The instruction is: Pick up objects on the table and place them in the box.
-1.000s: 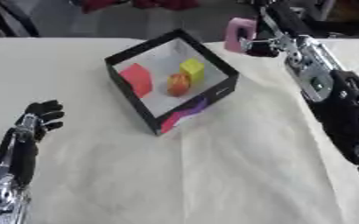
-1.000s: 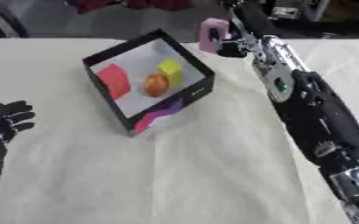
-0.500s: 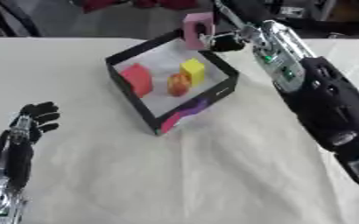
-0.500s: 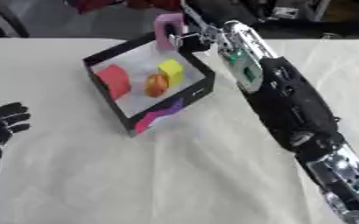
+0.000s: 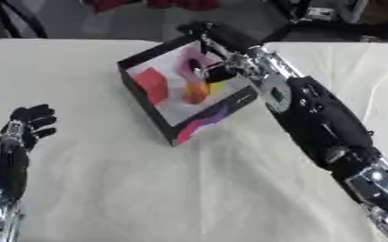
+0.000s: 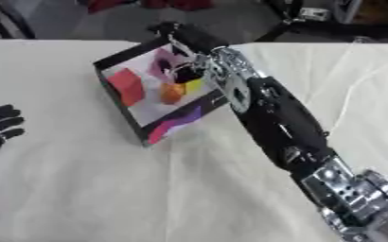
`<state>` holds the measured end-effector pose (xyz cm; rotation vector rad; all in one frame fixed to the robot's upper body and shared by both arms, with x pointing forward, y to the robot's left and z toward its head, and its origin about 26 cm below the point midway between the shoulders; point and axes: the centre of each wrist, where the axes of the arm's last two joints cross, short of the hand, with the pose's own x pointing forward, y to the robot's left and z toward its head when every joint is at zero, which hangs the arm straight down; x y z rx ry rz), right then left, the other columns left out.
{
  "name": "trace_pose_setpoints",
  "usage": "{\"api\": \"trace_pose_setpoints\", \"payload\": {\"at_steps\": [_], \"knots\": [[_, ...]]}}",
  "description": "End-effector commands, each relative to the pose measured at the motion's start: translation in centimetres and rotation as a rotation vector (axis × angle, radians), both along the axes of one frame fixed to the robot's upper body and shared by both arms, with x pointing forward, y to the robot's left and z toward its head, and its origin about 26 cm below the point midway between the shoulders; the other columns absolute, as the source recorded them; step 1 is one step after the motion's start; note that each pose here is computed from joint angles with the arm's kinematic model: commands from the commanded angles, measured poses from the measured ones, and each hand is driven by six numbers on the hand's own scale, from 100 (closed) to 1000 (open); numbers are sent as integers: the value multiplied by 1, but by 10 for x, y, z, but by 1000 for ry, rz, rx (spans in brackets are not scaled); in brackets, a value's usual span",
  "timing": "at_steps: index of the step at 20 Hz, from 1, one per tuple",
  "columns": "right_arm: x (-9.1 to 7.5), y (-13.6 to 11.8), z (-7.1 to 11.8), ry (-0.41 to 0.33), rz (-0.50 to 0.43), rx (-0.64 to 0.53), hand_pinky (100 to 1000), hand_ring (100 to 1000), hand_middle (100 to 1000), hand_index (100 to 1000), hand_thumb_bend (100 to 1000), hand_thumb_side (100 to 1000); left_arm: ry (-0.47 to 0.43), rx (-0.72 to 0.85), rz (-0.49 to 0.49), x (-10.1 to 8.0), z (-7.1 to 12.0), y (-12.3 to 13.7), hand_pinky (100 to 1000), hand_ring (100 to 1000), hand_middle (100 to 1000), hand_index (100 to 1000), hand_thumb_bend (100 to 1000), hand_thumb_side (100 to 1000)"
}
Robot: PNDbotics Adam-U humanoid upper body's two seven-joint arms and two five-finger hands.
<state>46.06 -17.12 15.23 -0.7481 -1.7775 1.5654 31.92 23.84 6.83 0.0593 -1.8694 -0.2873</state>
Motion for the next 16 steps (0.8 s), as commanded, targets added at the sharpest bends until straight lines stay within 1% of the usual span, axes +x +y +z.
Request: {"api": "trace_pose_setpoints", "payload": {"at_steps": [1, 2, 4, 7, 10, 13, 16], "knots": [[4, -4, 0, 4, 13, -24, 781, 767, 870, 964, 100, 422, -39, -1, 11, 1, 11, 3, 786, 784, 725, 812, 134, 1000], [4, -5, 0, 8, 20, -30, 809, 811, 881, 961, 100, 521, -38, 0, 12, 1, 11, 3, 786, 784, 725, 811, 133, 1000], [3, -7, 0, 7, 36, -32, 842, 852, 911, 960, 100, 636, -35, 3, 11, 1, 10, 3, 786, 784, 725, 808, 134, 1000], [0, -11, 3, -1, 57, -5, 878, 888, 941, 953, 100, 737, -35, 5, 15, 1, 10, 4, 786, 784, 725, 808, 134, 1000], [-4, -15, 7, -23, 63, 47, 886, 897, 951, 956, 100, 746, -33, 6, 18, 0, 9, 5, 786, 784, 725, 808, 135, 1000], [-10, -23, 17, -70, 57, 120, 886, 896, 951, 955, 100, 715, -28, 10, 24, -1, 8, 7, 786, 784, 724, 807, 136, 1000], [-20, -32, 22, -114, 59, 194, 882, 886, 943, 950, 100, 722, -22, 14, 33, -2, 7, 9, 786, 784, 724, 807, 137, 1000]]}}
